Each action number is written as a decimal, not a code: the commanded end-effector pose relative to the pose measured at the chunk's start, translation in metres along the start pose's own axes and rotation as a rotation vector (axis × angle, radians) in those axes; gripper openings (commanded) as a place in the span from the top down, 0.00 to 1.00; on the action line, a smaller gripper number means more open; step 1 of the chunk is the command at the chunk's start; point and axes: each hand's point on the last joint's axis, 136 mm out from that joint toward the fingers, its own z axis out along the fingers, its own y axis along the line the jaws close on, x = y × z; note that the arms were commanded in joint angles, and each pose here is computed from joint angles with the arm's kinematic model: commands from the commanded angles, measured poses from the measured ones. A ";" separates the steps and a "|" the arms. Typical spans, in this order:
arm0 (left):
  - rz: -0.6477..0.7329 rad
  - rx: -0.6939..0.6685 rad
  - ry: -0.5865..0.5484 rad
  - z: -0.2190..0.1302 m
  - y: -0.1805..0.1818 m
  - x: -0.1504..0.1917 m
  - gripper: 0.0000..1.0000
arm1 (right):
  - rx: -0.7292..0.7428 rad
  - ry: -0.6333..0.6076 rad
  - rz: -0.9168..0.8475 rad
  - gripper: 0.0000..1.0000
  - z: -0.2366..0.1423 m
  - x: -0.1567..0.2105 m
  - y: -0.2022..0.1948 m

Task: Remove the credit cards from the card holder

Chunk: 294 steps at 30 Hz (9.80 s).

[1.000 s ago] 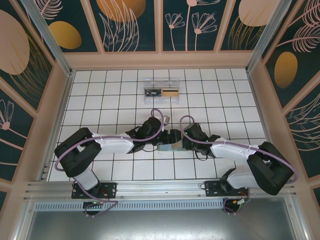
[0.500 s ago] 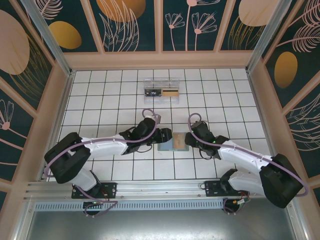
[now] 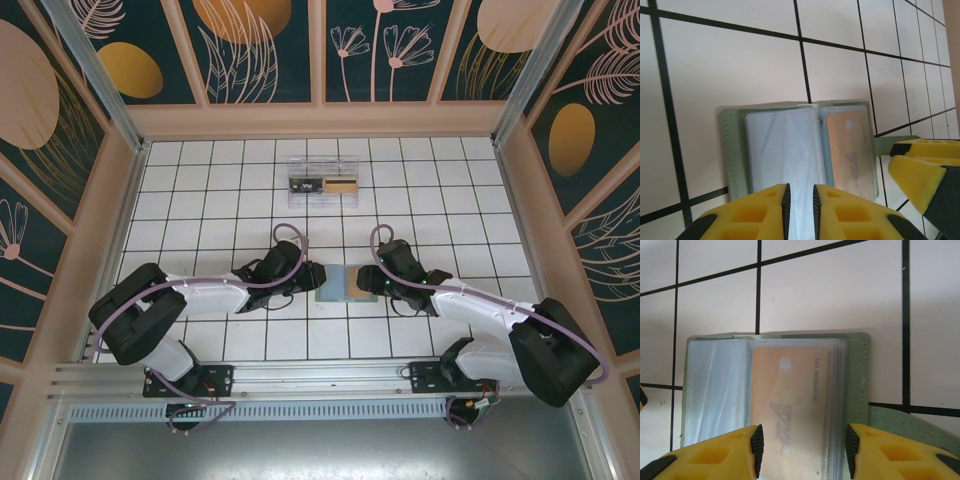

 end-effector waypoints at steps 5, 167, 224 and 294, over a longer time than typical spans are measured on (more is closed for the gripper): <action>-0.035 -0.038 0.058 0.015 0.017 0.015 0.78 | -0.038 0.014 -0.009 0.50 0.007 -0.003 0.011; -0.011 -0.168 0.101 0.009 0.052 0.032 0.78 | 0.037 0.030 -0.112 0.45 0.017 0.006 0.049; 0.035 -0.097 0.104 0.020 0.027 0.018 0.83 | -0.177 0.119 0.043 0.75 0.029 0.010 0.056; 0.029 -0.189 0.203 0.043 0.048 0.049 0.88 | -0.082 0.147 0.052 0.69 0.034 0.015 0.030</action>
